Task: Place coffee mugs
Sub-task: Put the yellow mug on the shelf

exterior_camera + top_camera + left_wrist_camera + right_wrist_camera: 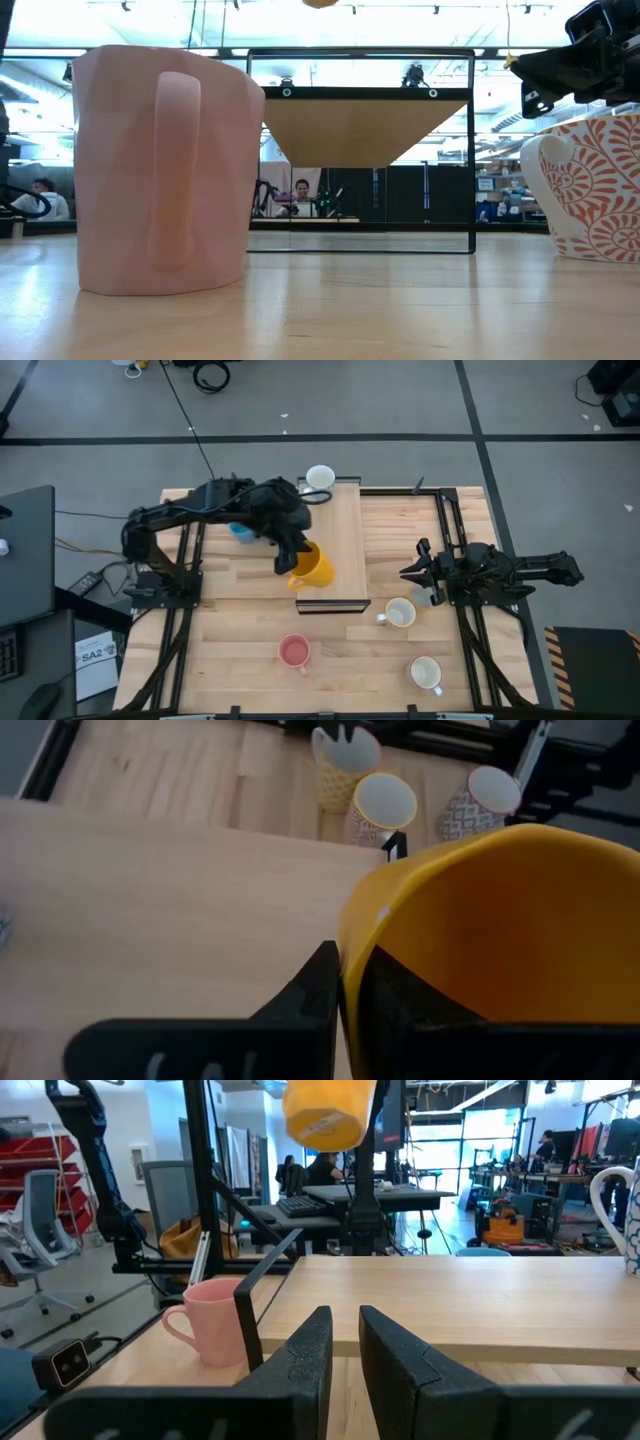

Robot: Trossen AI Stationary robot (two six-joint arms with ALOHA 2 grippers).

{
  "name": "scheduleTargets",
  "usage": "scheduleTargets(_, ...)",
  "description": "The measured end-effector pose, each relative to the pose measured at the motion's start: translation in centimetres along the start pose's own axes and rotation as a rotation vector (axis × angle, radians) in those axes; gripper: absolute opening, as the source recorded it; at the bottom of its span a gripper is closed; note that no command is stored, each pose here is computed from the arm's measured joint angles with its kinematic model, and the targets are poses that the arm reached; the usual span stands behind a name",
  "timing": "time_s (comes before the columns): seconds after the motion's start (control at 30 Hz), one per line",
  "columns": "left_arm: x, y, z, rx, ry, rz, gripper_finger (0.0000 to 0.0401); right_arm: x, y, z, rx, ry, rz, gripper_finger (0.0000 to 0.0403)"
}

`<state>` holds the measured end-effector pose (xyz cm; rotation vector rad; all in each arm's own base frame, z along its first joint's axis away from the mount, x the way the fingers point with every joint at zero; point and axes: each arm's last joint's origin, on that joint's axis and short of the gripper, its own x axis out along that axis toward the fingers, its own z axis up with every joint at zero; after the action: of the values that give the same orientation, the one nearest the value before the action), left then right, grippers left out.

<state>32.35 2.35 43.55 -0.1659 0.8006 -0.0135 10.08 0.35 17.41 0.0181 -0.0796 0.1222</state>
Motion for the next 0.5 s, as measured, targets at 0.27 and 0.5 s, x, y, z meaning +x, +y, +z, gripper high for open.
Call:
scheduleTargets(0.27,2.8,0.4,0.2,0.09,0.07,0.0,0.0031,0.0,0.0,0.0,0.0,0.0,0.0,0.0061)
scheduleTargets(0.5,4.8,0.3,0.1,0.215,0.114,-0.011,0.0031,0.0,0.0,0.0,0.0,0.003,0.0,0.0061)
